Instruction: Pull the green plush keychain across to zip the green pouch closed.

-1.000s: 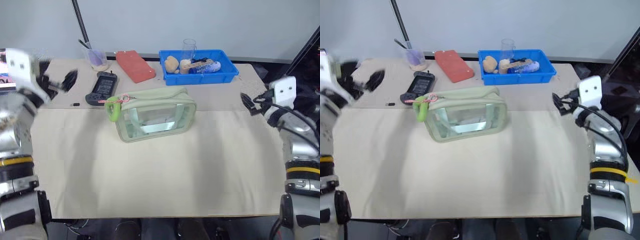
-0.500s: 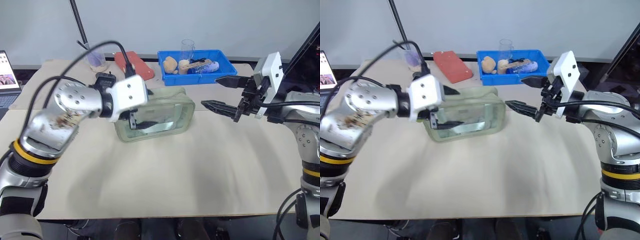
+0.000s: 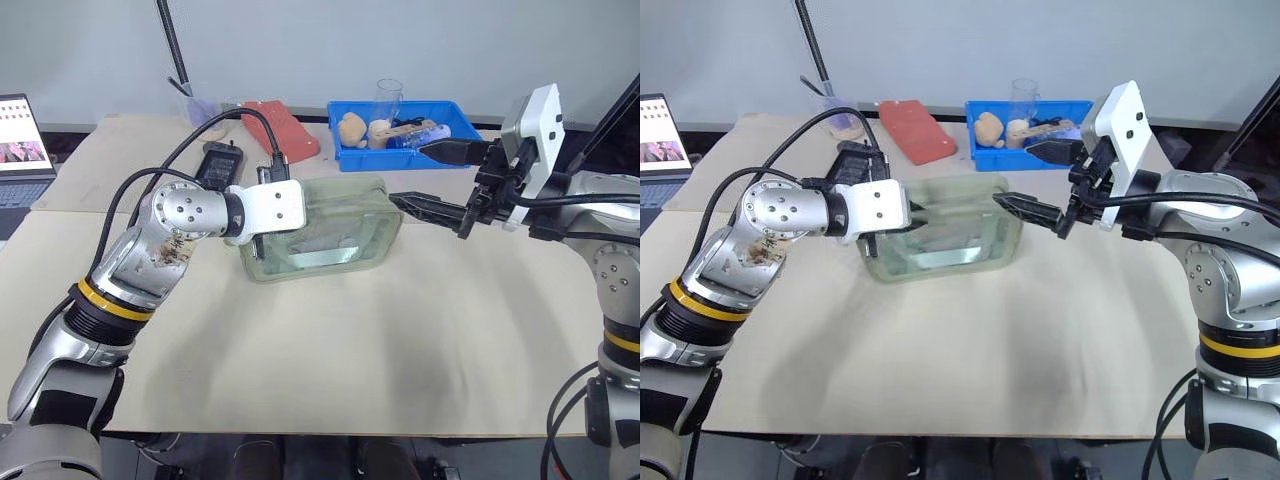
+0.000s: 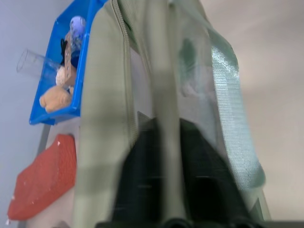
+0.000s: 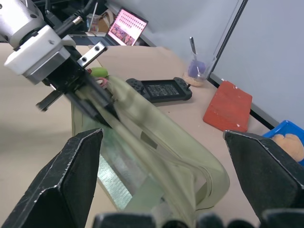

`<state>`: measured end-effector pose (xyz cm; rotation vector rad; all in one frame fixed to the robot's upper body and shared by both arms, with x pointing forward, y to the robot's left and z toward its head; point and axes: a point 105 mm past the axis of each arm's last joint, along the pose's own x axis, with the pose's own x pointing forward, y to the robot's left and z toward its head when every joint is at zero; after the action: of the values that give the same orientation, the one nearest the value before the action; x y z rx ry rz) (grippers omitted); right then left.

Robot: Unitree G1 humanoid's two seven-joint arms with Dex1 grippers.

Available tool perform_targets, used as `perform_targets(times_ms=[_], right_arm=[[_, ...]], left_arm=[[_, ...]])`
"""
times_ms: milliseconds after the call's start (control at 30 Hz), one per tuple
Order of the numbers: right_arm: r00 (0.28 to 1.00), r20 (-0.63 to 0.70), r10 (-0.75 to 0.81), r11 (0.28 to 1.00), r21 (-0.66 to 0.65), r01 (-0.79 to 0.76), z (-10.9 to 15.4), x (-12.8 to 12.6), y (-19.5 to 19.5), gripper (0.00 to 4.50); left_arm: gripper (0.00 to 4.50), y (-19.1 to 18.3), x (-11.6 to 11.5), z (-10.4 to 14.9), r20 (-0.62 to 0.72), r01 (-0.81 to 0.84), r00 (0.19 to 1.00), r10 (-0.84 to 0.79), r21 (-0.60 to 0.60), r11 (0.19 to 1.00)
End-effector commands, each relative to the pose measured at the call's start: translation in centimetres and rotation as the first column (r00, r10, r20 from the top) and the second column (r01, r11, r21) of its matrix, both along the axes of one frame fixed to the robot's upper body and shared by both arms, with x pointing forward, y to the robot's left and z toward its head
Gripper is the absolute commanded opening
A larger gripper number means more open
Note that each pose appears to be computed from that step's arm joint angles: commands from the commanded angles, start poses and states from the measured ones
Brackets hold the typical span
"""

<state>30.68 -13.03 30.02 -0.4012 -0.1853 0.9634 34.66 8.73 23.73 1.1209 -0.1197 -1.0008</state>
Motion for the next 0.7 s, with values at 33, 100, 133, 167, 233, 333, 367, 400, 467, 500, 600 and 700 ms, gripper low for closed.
perform_targets(times_ms=[33,100,133,167,233,333,367,400,467,500,600,700], right_arm=[[0.999,0.043,-0.009,1.000,-0.011,0.009,1.1,-0.4,-0.4,4.50],[1.000,0.027,0.006,0.999,-0.034,-0.005,0.8,-0.5,-0.6,4.50],[1.000,0.018,0.015,0.999,-0.044,-0.015,0.8,-0.6,-0.8,4.50],[1.000,0.011,0.023,0.998,-0.053,-0.022,0.8,-0.7,-0.9,4.50],[0.999,-0.010,0.043,0.996,-0.081,-0.044,0.4,-1.0,-1.1,4.50],[0.996,-0.051,0.078,0.989,-0.121,-0.083,-0.6,-1.8,-1.1,4.50],[0.994,-0.063,0.086,0.988,-0.124,-0.093,-0.8,-1.9,-1.1,4.50],[0.993,-0.073,0.094,0.986,-0.130,-0.103,-1.1,-2.2,-1.0,4.50],[0.992,-0.082,0.099,0.984,-0.138,-0.109,-1.6,-2.4,-0.9,4.50],[0.991,-0.085,0.099,0.984,-0.139,-0.111,-1.7,-2.5,-0.8,4.50],[0.992,-0.090,0.087,0.981,-0.165,-0.101,-2.3,-2.7,-0.8,4.50],[0.990,-0.106,0.090,0.976,-0.188,-0.109,-2.6,-3.3,-0.9,4.50]], left_arm=[[0.03,-0.2,-0.5,2.8,0.110,0.064,0.992,-0.060,-0.031,0.998],[0.03,0.3,-1.2,3.1,0.093,0.133,0.987,-0.132,-0.006,0.991],[0.03,0.5,-1.7,3.2,0.082,0.177,0.981,-0.177,0.006,0.984],[0.03,0.7,-2.1,3.3,0.070,0.209,0.975,-0.209,0.015,0.978],[0.03,1.2,-2.8,3.2,0.042,0.256,0.965,-0.257,0.038,0.966],[0.03,1.3,-3.7,3.0,0.015,0.319,0.947,-0.320,0.040,0.947],[0.03,1.3,-3.8,2.9,0.005,0.327,0.945,-0.327,0.040,0.944],[0.03,1.4,-3.8,2.6,-0.003,0.320,0.947,-0.320,0.047,0.946],[0.03,1.5,-3.6,2.0,-0.009,0.311,0.950,-0.312,0.067,0.948],[0.03,1.5,-3.6,1.8,-0.010,0.305,0.952,-0.305,0.069,0.950],[0.40,1.5,-3.7,1.7,-0.014,0.298,0.955,-0.298,0.062,0.953],[1.46,1.2,-4.6,2.4,-0.051,0.317,0.947,-0.316,0.023,0.948]])
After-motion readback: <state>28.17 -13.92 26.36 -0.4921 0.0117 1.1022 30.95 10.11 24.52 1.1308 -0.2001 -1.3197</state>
